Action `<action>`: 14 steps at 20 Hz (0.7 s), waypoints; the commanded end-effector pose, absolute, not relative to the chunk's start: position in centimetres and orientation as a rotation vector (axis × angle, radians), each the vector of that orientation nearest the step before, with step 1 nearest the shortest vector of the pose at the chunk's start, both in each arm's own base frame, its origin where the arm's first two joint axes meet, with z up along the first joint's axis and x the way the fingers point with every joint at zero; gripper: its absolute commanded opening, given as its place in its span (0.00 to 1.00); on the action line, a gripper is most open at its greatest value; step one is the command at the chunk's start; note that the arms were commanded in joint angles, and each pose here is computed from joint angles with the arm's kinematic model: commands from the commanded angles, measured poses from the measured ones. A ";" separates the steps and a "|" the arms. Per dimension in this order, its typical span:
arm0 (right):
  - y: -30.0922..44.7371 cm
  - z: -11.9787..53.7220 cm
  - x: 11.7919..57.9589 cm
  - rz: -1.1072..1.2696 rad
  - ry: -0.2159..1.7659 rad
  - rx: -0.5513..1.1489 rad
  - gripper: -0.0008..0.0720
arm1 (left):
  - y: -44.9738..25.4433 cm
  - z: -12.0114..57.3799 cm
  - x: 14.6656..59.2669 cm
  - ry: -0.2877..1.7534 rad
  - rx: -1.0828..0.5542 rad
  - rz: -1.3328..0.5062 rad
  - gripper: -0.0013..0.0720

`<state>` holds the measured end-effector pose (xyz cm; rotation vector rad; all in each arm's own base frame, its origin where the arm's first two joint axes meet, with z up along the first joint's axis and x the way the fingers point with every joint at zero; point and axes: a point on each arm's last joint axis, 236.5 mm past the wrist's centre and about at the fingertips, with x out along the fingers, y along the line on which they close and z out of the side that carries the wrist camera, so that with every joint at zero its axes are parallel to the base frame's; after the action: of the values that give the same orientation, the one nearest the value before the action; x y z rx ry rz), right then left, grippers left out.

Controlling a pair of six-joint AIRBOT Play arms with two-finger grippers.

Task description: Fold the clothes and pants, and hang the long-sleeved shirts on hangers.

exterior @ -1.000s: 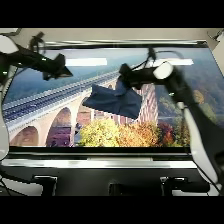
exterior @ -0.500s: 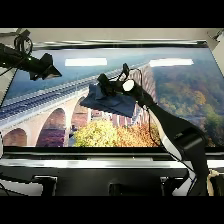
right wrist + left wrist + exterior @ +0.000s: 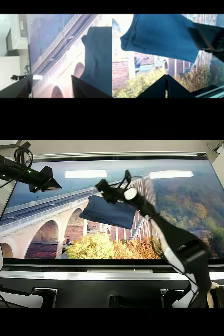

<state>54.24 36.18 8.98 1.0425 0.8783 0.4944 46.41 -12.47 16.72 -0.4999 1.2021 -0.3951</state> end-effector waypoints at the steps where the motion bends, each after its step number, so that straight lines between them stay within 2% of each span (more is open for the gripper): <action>1: 29.0 11.8 53.1 0.500 0.944 0.907 0.84 | -12.4 16.7 46.4 1.201 -0.500 -0.395 0.04; 2: 25.9 11.5 52.7 0.470 0.982 0.856 0.93 | -12.4 16.7 46.4 1.201 -0.500 -0.395 0.04; 4: 19.7 9.9 51.4 0.417 1.080 0.744 0.95 | -12.4 16.7 46.4 1.202 -0.500 -0.395 0.04; 6: 15.4 7.4 49.7 0.402 1.196 0.712 0.96 | -12.4 16.7 46.4 1.202 -0.500 -0.395 0.04; 9: 11.8 3.4 48.1 0.364 1.284 0.752 0.96 | -12.5 16.7 46.4 1.203 -0.500 -0.395 0.04; 14: 12.4 -2.4 47.3 0.343 1.263 0.897 0.96 | -12.5 16.7 46.4 1.202 -0.499 -0.396 0.04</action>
<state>48.13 12.55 0.18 0.8262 1.2705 0.3391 46.39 -12.48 16.70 -0.4999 1.2031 -0.3955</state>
